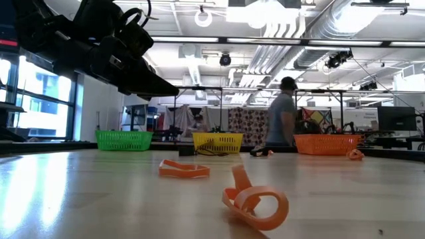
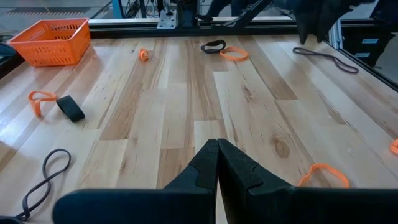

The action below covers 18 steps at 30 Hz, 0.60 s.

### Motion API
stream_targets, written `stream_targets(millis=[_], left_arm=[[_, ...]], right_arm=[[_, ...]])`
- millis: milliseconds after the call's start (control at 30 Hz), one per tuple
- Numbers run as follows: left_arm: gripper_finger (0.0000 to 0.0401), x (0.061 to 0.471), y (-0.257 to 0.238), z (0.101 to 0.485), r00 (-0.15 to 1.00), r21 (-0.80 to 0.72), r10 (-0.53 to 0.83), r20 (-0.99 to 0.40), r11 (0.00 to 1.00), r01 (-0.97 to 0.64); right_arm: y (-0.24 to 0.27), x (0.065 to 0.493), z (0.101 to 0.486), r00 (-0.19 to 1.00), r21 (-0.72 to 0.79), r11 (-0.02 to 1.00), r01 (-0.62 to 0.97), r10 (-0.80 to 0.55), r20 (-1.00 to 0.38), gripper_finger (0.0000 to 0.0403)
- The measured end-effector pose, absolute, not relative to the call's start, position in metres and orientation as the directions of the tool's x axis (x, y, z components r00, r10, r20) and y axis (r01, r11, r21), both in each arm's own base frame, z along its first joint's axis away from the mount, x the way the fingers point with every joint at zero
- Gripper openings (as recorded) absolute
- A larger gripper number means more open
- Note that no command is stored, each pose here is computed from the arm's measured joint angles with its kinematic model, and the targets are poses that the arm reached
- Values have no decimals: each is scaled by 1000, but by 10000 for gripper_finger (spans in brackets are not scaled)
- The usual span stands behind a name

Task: Sort rubber bands into baskets
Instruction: Put the purple rubber band into the green bin

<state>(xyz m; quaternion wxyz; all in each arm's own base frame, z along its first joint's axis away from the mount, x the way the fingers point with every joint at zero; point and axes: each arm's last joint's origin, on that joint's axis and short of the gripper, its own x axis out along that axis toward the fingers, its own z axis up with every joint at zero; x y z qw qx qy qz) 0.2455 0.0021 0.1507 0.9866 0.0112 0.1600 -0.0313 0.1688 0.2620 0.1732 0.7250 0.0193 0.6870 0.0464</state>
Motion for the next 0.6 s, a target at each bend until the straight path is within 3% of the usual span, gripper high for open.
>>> stream_targets(millis=[200, 400, 600], left_arm=[[0, 245, 2, 151, 947, 12, -58, -317, 998, 65], [0, 246, 2, 151, 947, 12, -58, -316, 998, 65], [0, 246, 2, 151, 947, 13, -55, -316, 998, 62]], right_arm=[[280, 169, 144, -7, 73, 984, -162, 72, -997, 162], [288, 171, 140, -42, 13, 980, -199, 4, -999, 161], [285, 172, 141, -26, -37, 978, -206, -43, -999, 111]])
